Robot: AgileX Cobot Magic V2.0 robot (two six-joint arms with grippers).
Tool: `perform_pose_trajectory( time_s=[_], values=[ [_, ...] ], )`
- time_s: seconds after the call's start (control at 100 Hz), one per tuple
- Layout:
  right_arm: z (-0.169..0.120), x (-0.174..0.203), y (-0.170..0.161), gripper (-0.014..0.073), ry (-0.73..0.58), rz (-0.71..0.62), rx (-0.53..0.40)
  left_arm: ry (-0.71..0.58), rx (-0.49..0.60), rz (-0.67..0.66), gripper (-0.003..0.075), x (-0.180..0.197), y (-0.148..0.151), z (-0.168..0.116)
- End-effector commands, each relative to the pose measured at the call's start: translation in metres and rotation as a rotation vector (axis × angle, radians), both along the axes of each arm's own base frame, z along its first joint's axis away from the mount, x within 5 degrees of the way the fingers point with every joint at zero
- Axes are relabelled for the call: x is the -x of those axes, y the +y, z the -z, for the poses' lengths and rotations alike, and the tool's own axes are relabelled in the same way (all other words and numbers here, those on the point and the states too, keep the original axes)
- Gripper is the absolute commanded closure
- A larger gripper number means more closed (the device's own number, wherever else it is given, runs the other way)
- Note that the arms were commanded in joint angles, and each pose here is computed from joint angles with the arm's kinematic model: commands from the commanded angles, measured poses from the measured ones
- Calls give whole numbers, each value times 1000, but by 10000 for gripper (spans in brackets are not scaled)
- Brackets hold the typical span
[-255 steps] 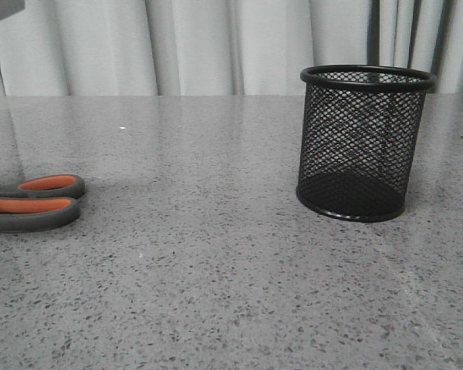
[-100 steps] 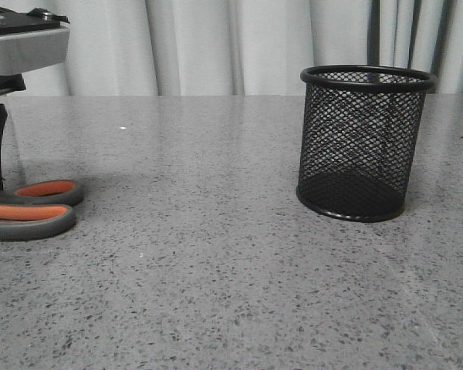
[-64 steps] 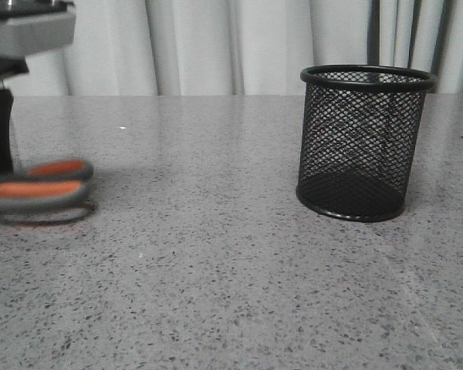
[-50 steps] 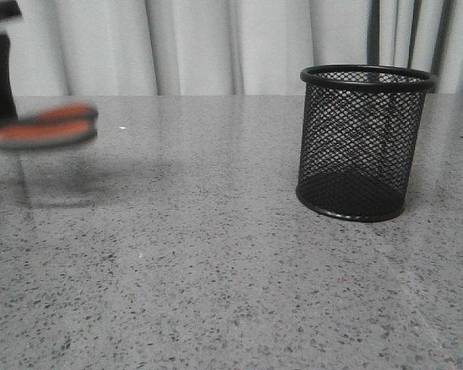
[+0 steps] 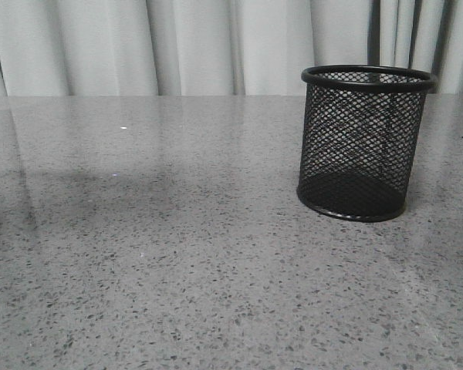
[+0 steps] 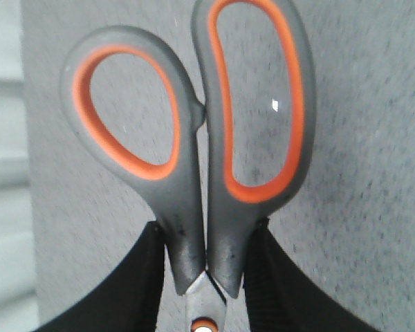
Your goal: Put scissors into bucket
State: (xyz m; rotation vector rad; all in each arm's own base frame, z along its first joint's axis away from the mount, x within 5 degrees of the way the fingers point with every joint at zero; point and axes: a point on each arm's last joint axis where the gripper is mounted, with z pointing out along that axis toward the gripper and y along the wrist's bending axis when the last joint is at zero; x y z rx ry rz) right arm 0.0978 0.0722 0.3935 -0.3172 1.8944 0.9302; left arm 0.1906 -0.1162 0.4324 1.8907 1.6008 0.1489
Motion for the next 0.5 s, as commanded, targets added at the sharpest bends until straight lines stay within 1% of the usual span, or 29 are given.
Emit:
perform_pose_trajectory(
  time_s=[0.0,0.14,0.26,0.34,0.41,0.49],
  values=[
    [-18,-5,4,231,-62,-20,-117,-111,122,19,741,16,-8,-28],
    [-19,-10,10,231,-38,-77,-171,-146,170,75,741,28,-23,-38],
    [-20,-10,13,231,-53,-128,-184,-167,248,111,741,36,-39,-43],
    [-21,-11,14,231,-52,-133,-198,-169,287,139,741,40,-51,-44],
    [-21,-12,14,231,-52,-134,-201,-159,296,147,741,42,-62,-42],
    [-21,-12,14,231,-50,-136,-204,-154,276,148,741,43,-73,-37]
  ],
)
